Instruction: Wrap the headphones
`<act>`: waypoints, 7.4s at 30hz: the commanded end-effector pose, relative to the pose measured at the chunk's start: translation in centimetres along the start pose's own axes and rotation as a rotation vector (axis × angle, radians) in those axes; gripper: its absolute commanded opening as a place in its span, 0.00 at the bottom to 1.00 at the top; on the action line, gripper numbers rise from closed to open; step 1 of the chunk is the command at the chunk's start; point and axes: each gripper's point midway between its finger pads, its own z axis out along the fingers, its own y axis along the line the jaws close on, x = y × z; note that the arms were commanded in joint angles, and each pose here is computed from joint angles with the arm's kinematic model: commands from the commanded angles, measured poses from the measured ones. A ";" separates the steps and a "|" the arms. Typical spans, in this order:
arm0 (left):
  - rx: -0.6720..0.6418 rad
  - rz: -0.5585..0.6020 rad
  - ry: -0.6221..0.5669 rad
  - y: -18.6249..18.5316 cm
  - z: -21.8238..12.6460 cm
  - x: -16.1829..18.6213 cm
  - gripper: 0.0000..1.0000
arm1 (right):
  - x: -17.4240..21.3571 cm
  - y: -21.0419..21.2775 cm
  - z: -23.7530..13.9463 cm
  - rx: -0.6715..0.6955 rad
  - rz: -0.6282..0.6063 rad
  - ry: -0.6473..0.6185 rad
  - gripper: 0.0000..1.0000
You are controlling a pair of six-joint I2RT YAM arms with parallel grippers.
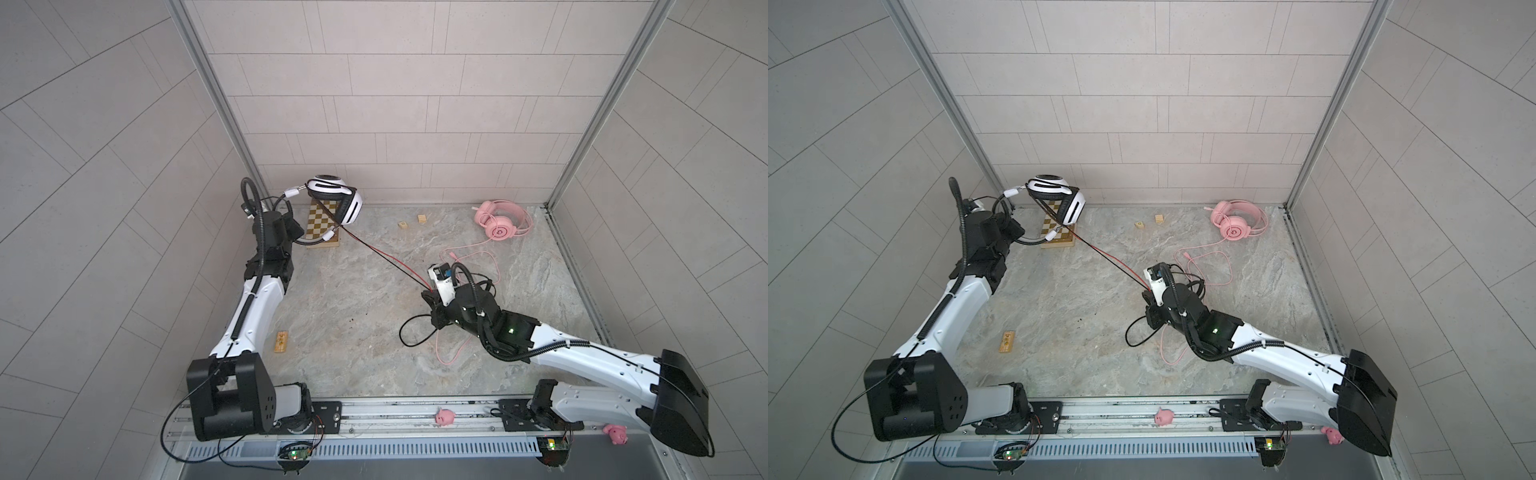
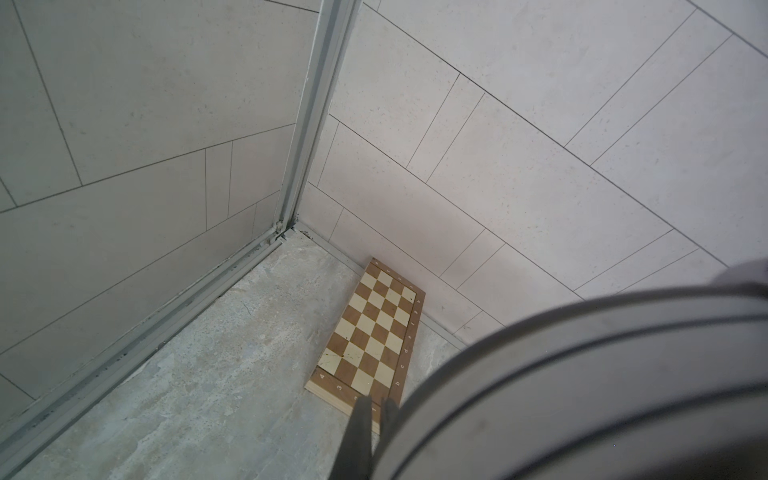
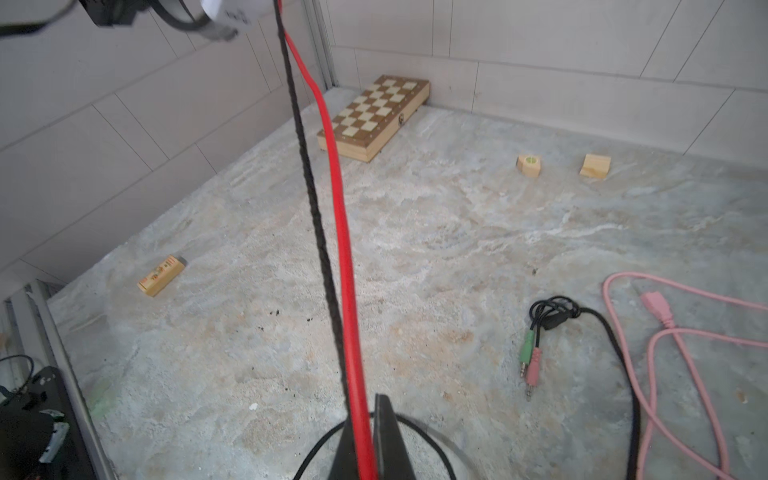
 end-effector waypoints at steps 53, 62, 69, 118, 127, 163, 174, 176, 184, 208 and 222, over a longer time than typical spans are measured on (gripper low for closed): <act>1.069 0.998 0.377 -25.5 -17.8 16.7 0.00 | -3.3 -17.7 0.1 0.265 0.292 -0.116 0.00; 1.099 0.814 0.353 -26.8 -18.4 15.2 0.00 | 3.0 -16.8 4.8 0.187 0.392 -0.031 0.00; 1.158 0.665 0.388 -28.2 -18.9 15.0 0.00 | 4.9 -12.8 8.3 0.021 0.375 0.012 0.04; -0.003 -0.142 -0.094 -7.2 -4.1 1.8 0.00 | 9.0 -0.3 13.5 -0.269 0.234 0.240 0.00; -0.266 0.007 -0.099 -3.3 -2.9 2.8 0.00 | 7.6 2.1 11.1 -0.229 -0.003 0.175 0.01; 0.186 1.603 -0.057 -21.1 -11.3 17.2 0.00 | 3.4 -14.3 3.2 0.229 0.243 -0.115 0.00; 0.397 1.597 0.091 -21.8 -13.2 18.9 0.00 | -1.2 -14.2 1.1 0.216 0.183 -0.147 0.01; 0.434 1.577 0.102 -22.0 -13.7 18.9 0.00 | -3.7 -13.7 0.7 0.198 0.171 -0.173 0.01; 0.559 1.508 0.111 -22.8 -15.6 18.3 0.00 | -8.5 -13.6 1.4 0.140 0.132 -0.134 0.03; 0.827 1.196 0.149 -24.5 -18.7 15.0 0.00 | -5.3 -16.5 5.5 0.154 0.182 -0.012 0.10; 0.985 0.715 0.089 -24.8 -17.8 9.0 0.00 | -0.2 -15.3 10.5 0.016 0.342 0.061 0.10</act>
